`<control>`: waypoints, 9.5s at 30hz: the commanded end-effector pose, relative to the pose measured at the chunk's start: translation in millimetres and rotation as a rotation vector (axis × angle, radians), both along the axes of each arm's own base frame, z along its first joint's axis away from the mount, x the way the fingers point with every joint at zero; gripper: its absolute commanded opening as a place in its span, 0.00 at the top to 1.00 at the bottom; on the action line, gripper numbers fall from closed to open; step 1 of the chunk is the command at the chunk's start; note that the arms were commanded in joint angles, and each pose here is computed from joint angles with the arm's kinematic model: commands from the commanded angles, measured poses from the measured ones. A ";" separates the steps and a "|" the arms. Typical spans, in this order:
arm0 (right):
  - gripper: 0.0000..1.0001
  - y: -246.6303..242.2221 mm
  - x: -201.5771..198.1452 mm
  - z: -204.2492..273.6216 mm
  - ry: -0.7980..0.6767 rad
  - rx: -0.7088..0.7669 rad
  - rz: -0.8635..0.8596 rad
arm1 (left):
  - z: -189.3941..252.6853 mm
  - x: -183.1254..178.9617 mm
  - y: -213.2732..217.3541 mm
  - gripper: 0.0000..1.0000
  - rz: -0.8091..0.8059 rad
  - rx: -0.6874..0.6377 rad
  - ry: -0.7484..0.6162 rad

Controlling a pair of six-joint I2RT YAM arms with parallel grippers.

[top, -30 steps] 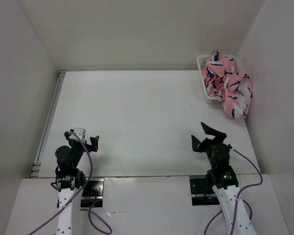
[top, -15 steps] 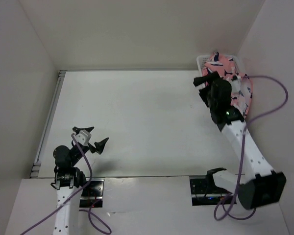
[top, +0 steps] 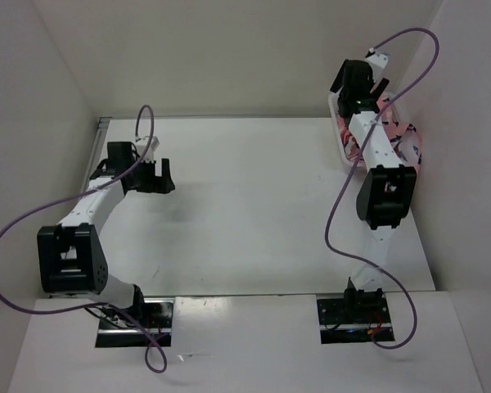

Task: Fold and stack the shorts
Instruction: Grab the shorts from the pile, then move the shorts to the center of the board, then flatten the shorts out

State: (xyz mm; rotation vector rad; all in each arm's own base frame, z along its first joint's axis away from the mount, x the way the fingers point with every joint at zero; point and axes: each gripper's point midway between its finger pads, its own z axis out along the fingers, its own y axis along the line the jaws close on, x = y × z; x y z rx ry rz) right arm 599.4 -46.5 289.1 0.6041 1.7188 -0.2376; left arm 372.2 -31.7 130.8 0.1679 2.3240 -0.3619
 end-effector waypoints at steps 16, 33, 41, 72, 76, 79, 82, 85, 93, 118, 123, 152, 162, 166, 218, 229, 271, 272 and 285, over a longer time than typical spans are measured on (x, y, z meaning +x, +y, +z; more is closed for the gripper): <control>0.16 -14.2 41.7 -150.8 0.261 0.189 0.255 | -37.9 -30.0 -35.8 0.01 -0.088 0.086 0.232; 0.69 -12.3 26.5 -140.6 0.272 0.262 0.241 | -38.1 -35.9 -35.1 0.01 -0.087 0.087 0.224; 0.71 -17.4 29.9 -71.6 0.126 0.232 0.254 | -31.4 -35.6 -35.1 0.01 -0.086 0.086 0.195; 1.00 255.8 -209.4 298.9 -0.562 0.087 1.172 | 86.8 56.4 13.9 0.01 0.093 0.131 -0.271; 0.77 243.6 -211.1 177.9 -0.307 0.134 1.101 | 87.3 44.8 25.1 0.01 0.124 0.141 -0.267; 0.31 224.5 -225.6 53.3 -0.023 0.168 1.008 | 73.2 25.9 29.4 0.01 0.137 0.148 -0.212; 0.20 201.9 -248.9 -32.6 0.162 0.202 0.917 | 54.2 9.3 26.1 0.01 0.121 0.140 -0.137; 0.18 189.4 -247.9 -26.8 0.097 0.247 0.863 | 39.4 2.7 18.0 0.01 0.085 0.110 -0.082; 0.21 196.0 -148.0 -83.0 0.232 0.282 0.737 | -4.8 26.2 11.2 0.01 0.054 0.106 0.095; 0.26 289.6 -152.9 -211.6 0.573 0.403 0.943 | -107.0 32.4 -54.7 0.17 -0.178 -0.237 0.447; 0.56 295.4 -159.7 -232.6 0.623 0.460 0.947 | -102.0 34.1 -52.3 0.56 -0.175 -0.245 0.433; 0.91 238.4 -126.8 -0.9 0.048 0.290 0.978 | 107.3 79.6 -10.4 0.77 -0.094 -0.102 -0.044; 0.32 203.3 -204.3 -148.9 0.343 0.456 0.744 | -46.4 -54.6 -7.4 0.42 -0.015 -0.118 0.441; 0.32 190.9 -195.9 -158.0 0.364 0.428 0.658 | -32.3 -12.5 5.8 0.36 0.007 -0.083 0.307; 0.35 216.1 -249.6 -261.0 0.760 0.613 0.580 | -105.4 -110.3 43.1 0.93 0.154 0.060 0.698; 1.00 191.5 -291.1 -282.9 0.920 0.569 0.468 | -105.2 -141.9 39.2 0.92 0.150 0.060 0.792; 1.00 150.8 -323.3 -282.4 1.001 0.543 0.411 | -121.8 40.5 77.9 1.00 0.211 0.182 0.410; 1.00 151.1 -322.2 -279.4 0.990 0.543 0.415 | -121.0 36.3 80.9 1.00 0.222 0.199 0.413; 0.47 171.8 -320.2 -265.3 1.003 0.590 0.566 | -68.1 10.3 57.3 0.27 0.163 0.107 0.372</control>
